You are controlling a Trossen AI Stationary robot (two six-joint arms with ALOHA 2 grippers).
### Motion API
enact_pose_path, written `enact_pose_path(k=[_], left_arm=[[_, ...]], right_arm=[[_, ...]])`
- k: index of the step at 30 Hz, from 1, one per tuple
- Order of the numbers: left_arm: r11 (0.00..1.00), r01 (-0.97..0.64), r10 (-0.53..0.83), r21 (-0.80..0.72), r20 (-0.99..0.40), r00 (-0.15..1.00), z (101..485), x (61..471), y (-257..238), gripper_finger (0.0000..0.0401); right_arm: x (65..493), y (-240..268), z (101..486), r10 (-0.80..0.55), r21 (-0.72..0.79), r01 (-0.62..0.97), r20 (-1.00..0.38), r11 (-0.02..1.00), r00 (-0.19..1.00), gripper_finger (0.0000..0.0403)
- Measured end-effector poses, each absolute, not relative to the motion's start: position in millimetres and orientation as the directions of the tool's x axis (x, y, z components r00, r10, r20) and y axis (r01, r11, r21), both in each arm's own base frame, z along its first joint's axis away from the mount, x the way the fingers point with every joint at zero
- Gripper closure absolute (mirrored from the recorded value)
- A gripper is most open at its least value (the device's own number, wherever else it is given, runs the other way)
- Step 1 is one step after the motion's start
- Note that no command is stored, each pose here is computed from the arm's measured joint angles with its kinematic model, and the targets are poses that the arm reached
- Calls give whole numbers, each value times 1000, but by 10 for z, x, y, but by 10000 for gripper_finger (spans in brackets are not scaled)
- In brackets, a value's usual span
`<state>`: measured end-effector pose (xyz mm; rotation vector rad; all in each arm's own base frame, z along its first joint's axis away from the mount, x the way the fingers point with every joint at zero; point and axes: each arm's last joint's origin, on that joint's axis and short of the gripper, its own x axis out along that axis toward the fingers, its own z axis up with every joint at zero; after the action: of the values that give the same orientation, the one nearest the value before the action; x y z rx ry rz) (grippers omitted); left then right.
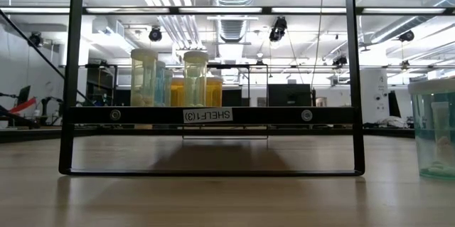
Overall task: Pick and place medicine bottles onto shelf by color
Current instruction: Put the blue pill bottle aligned with the other blue pill bottle on the shelf
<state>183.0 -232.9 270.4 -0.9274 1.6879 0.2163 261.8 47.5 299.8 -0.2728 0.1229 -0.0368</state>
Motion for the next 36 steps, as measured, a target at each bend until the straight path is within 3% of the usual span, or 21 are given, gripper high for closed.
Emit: enact_pose_path(k=[4, 7, 10, 15, 18, 27, 36], left_arm=[[644, -587, -549, -491, -831, 92, 3171, 2035, -2309, 307], [656, -493, -532, -571, -814, 234, 3477, 2155, -2217, 309], [732, -416, -437, -540, -840, 321, 3676, 2214, -2040, 310], [834, -373, -266, -406, -889, 373, 3890, 2325, -1618, 310], [872, -365, -174, -325, -904, 391, 3924, 2444, -1322, 311], [942, -282, -63, -185, -917, 393, 3791, 2939, -524, 311], [982, -166, -22, -90, -928, 372, 3489, 3580, -267, 312]], right_arm=[[2618, 475, 2998, -53, -272, 19, -116, 962, 992, 394], [2618, 475, 2999, -53, -272, 20, -116, 962, 992, 394], [2618, 475, 2998, -53, -272, 20, -116, 962, 992, 394], [2618, 474, 2997, -53, -273, 19, -117, 962, 992, 394], [2601, 471, 2995, -54, -275, 16, -131, 961, 990, 394], [2407, 471, 3043, -40, -243, 5, -142, 970, 989, 394], [2305, 459, 3009, -39, -253, -18, -218, 967, 975, 394]])
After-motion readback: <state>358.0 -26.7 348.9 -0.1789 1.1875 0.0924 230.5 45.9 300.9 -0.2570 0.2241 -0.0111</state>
